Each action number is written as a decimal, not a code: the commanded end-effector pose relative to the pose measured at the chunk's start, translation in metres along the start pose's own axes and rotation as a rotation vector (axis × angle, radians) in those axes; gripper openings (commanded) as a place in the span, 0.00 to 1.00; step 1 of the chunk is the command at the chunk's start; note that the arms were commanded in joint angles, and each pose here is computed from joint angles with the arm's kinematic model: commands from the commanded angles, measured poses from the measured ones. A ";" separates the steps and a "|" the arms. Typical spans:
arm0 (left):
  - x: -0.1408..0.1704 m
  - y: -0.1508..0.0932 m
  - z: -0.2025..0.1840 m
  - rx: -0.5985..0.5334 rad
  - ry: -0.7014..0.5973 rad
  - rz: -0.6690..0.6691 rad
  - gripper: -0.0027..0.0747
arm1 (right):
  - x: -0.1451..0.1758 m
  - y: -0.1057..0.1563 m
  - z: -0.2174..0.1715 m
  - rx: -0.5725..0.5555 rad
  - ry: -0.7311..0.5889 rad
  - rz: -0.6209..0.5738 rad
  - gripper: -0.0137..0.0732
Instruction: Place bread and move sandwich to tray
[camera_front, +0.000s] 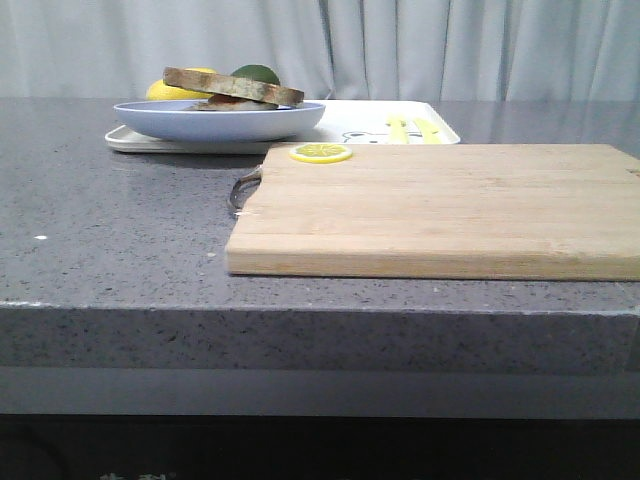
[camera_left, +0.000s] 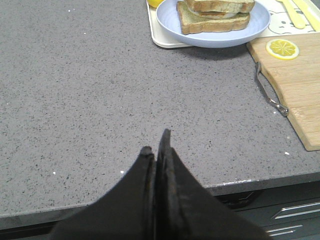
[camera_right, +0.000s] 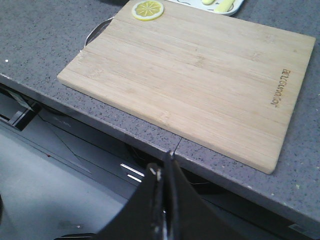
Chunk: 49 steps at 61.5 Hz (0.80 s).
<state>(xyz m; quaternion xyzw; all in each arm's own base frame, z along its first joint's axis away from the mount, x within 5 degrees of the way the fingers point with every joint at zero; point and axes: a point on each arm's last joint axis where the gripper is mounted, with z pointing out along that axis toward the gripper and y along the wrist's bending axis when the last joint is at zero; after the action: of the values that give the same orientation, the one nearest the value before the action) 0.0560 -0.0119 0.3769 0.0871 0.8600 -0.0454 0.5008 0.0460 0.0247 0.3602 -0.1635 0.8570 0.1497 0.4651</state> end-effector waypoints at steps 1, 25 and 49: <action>-0.011 -0.001 -0.004 0.011 -0.094 -0.013 0.01 | -0.010 0.001 -0.004 -0.003 -0.077 -0.004 0.08; 0.042 0.003 0.006 -0.087 -0.491 -0.022 0.01 | -0.010 0.001 -0.004 -0.003 -0.077 -0.004 0.08; 0.127 0.006 0.066 -0.102 -0.711 -0.089 0.01 | -0.010 0.001 -0.004 -0.003 -0.077 -0.004 0.08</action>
<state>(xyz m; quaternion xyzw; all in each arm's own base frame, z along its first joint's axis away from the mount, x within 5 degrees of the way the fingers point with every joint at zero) 0.0532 -0.0054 0.2301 0.0199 0.6918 -0.0459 0.7204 0.0459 0.0247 0.3601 -0.1635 0.8573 0.1496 0.4647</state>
